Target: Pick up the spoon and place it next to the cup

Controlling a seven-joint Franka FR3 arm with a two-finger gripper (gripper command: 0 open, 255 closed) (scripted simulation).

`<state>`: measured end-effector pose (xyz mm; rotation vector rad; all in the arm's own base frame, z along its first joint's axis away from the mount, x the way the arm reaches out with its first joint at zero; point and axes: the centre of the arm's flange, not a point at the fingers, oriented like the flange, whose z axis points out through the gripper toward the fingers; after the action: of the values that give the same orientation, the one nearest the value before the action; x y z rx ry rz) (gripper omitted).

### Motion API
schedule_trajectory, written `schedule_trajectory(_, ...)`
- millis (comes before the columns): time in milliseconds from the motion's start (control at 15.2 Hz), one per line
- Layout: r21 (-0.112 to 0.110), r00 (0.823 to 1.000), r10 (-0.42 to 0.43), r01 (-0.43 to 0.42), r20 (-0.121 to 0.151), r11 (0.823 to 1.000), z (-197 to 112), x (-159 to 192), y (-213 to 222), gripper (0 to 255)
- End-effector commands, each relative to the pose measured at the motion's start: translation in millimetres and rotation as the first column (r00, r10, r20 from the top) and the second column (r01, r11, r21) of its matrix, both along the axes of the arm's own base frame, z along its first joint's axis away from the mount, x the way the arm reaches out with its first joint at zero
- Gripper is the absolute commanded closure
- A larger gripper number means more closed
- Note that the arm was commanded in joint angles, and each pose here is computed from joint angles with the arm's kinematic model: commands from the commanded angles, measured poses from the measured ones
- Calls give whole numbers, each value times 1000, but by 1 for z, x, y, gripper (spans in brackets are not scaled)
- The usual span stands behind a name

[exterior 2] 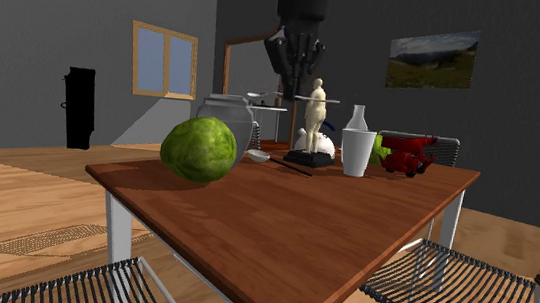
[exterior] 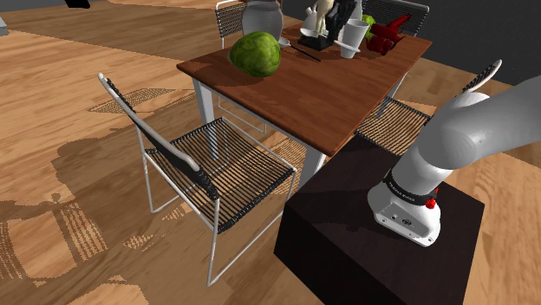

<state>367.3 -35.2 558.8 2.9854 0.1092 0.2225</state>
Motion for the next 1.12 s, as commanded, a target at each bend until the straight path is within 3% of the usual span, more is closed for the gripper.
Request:
schedule_trajectory(0,0,1000,0,0,0,1000,5,0,-13,255)
schedule_trajectory(1056,0,1000,0,0,0,1000,5,5,-225,255)
